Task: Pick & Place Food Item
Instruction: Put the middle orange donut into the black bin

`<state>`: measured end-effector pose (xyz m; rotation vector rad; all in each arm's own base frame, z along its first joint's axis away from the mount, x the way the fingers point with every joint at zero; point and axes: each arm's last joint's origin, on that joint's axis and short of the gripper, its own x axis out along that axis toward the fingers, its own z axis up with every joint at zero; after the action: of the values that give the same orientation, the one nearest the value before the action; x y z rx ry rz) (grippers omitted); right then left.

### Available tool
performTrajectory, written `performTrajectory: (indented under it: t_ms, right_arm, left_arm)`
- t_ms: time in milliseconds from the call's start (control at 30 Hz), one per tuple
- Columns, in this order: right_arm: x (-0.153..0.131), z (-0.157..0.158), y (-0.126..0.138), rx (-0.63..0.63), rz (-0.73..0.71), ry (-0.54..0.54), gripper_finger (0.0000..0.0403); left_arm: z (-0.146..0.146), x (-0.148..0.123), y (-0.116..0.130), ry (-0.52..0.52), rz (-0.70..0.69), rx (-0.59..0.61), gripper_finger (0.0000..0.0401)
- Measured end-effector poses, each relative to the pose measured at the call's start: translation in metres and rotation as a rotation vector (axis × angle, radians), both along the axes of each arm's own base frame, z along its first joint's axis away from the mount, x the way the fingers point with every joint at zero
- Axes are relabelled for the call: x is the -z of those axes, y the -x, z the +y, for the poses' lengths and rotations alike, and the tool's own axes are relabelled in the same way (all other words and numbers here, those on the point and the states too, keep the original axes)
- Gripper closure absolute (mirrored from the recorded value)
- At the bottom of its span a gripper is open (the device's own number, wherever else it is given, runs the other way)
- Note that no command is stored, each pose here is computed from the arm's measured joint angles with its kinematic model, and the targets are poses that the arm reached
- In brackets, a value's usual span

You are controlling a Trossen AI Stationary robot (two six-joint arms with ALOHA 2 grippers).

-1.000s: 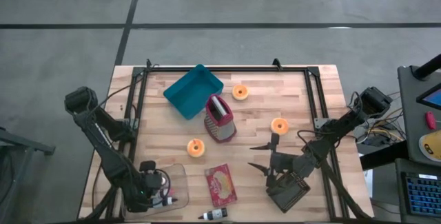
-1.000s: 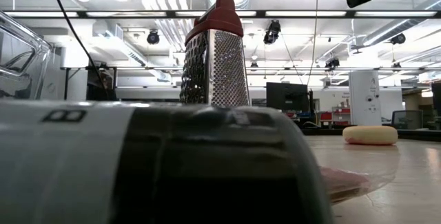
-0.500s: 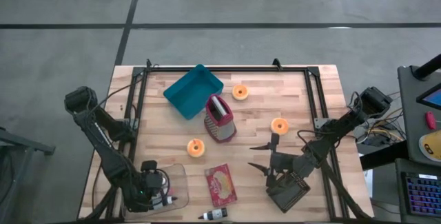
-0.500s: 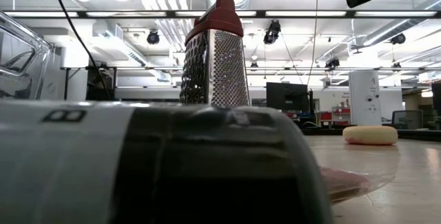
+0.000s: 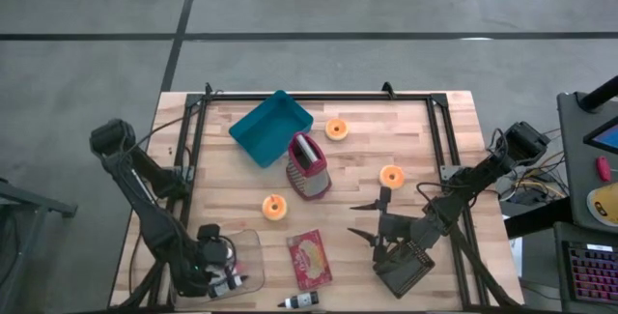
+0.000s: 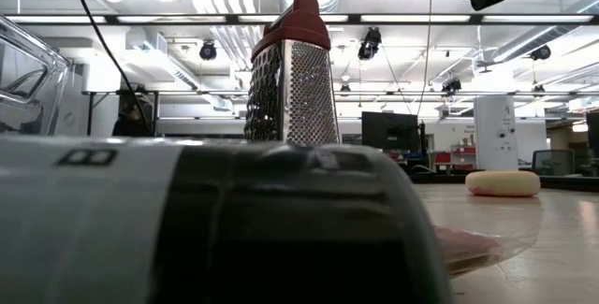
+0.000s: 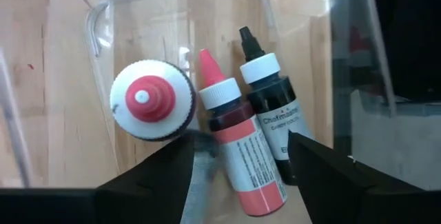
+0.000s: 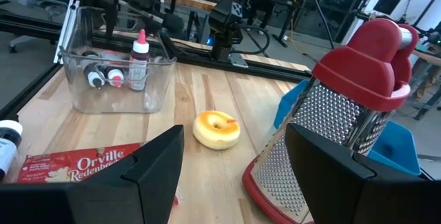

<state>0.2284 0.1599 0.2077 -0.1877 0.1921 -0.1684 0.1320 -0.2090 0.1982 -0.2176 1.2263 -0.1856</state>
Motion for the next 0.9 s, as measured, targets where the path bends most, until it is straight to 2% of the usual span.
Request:
performTrajectory:
  t_ms: [200, 433, 567, 733, 900]
  right_arm:
    - [0.000, 0.000, 0.000, -0.003, 0.000, -0.001, 0.0154]
    - [0.000, 0.000, 0.000, -0.003, 0.001, 0.000, 0.0154]
    - [0.000, 0.000, 0.000, -0.003, 0.002, 0.001, 0.0154]
    - [0.001, -0.001, 0.000, 0.000, 0.009, 0.006, 0.0154]
    - [0.003, -0.001, 0.000, 0.002, 0.026, 0.018, 0.0154]
  left_arm:
    - [0.005, -0.016, 0.003, 0.047, -0.065, 0.021, 0.0160]
    - [0.015, -0.036, 0.007, 0.023, -0.236, 0.039, 0.0162]
    - [0.024, -0.049, 0.006, -0.082, -0.438, 0.024, 0.0162]
    - [0.034, -0.060, 0.004, -0.292, -0.666, -0.026, 0.0163]
    - [0.035, -0.066, 0.000, -0.452, -0.806, -0.039, 0.0163]
